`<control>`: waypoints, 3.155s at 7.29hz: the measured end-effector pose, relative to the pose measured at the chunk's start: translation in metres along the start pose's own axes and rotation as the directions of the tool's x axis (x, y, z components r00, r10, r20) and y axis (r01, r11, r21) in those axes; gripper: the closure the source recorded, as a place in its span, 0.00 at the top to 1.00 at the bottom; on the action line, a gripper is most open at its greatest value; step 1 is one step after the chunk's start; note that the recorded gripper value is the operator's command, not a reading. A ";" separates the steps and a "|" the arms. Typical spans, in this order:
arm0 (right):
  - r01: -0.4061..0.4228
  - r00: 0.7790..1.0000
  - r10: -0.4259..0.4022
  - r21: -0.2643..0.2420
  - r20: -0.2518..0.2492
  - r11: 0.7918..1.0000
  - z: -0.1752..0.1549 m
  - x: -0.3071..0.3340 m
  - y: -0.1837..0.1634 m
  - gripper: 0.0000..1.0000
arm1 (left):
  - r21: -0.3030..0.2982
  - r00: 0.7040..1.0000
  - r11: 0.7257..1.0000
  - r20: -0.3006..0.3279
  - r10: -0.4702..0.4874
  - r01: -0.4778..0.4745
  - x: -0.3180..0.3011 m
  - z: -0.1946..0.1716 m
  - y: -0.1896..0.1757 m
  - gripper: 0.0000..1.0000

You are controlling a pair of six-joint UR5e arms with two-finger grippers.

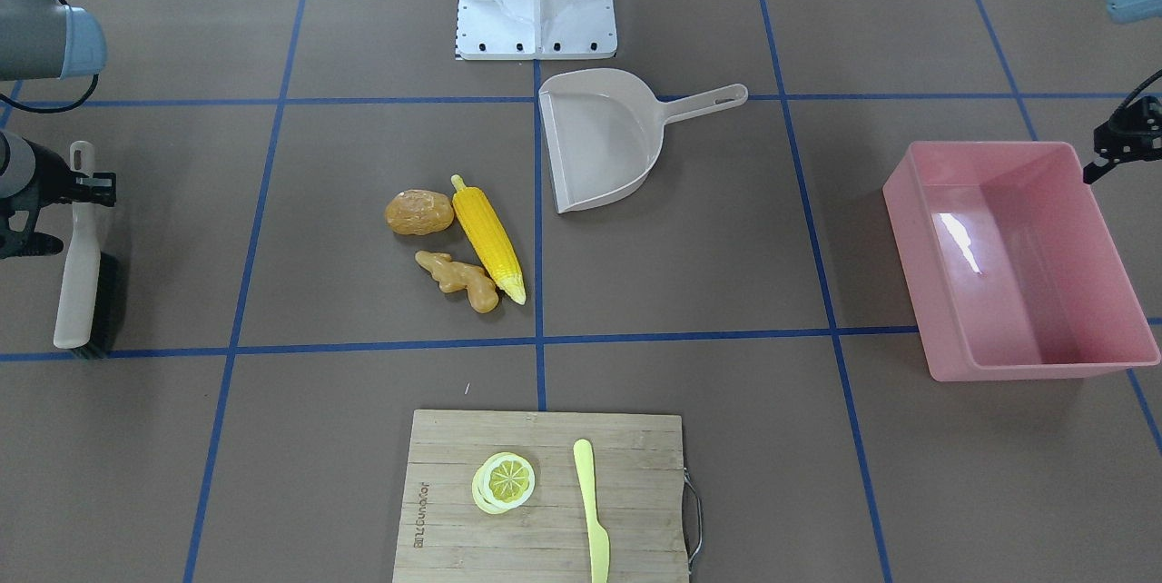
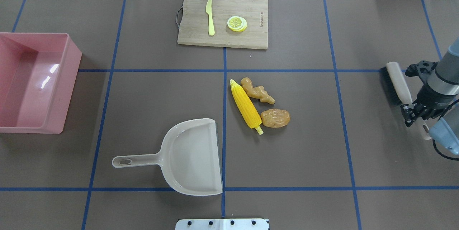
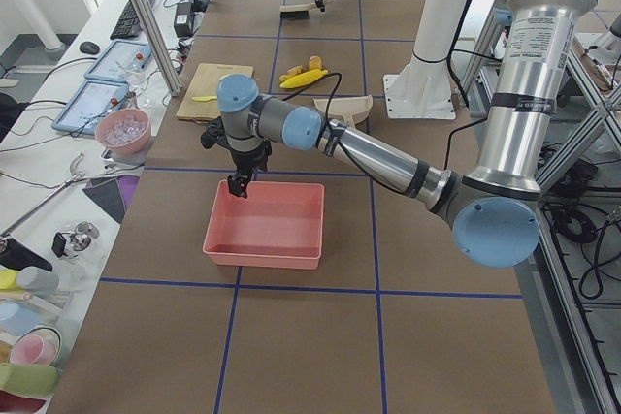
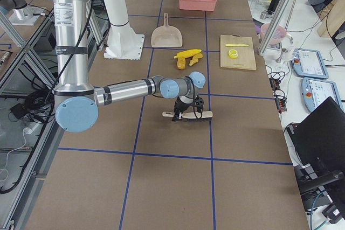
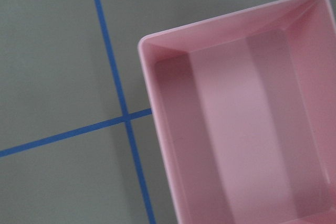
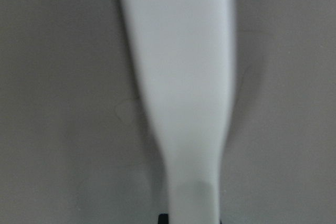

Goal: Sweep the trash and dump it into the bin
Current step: 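Grasp the white brush handle with the right gripper while the left arm reaches out, then grasp the white dustpan handle with the left gripper while the right gripper lifts the brush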

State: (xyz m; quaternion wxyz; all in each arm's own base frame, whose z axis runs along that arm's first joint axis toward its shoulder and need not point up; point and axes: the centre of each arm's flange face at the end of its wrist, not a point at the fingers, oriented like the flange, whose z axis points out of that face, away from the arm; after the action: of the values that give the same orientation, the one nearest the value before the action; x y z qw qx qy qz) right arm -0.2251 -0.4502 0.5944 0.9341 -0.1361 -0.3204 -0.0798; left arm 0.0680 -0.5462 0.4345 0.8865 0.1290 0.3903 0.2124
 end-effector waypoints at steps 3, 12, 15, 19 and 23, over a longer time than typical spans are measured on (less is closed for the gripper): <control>-0.003 1.000 0.002 0.030 0.008 1.000 -0.016 0.001 -0.006 0.00 | -0.008 0.967 0.968 -0.050 0.250 -0.251 0.131 0.027 -0.039 0.99; -0.031 0.995 0.014 0.185 0.094 0.982 -0.108 -0.030 -0.019 0.00 | -0.020 0.735 0.737 -0.090 0.672 -0.676 0.379 0.096 -0.022 0.99; -0.049 0.990 0.022 0.191 0.138 0.980 -0.120 -0.046 -0.010 0.00 | -0.035 0.621 0.620 -0.057 0.782 -0.784 0.416 0.120 -0.006 0.99; 0.017 0.973 -0.057 0.178 0.223 0.984 -0.139 -0.089 0.004 0.00 | -0.058 0.630 0.627 -0.075 0.773 -0.777 0.466 0.155 0.037 0.99; 0.130 0.940 -0.185 0.198 0.288 0.971 -0.169 -0.171 0.009 0.00 | -0.063 0.630 0.627 -0.087 0.771 -0.776 0.449 0.188 0.058 0.99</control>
State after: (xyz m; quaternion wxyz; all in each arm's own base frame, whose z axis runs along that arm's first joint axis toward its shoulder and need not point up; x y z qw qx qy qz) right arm -0.2596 -0.4827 0.3587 0.8724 -0.0373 -0.4761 -0.1040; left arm 0.4640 -0.2934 0.2958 0.7043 0.2365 0.3091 0.5937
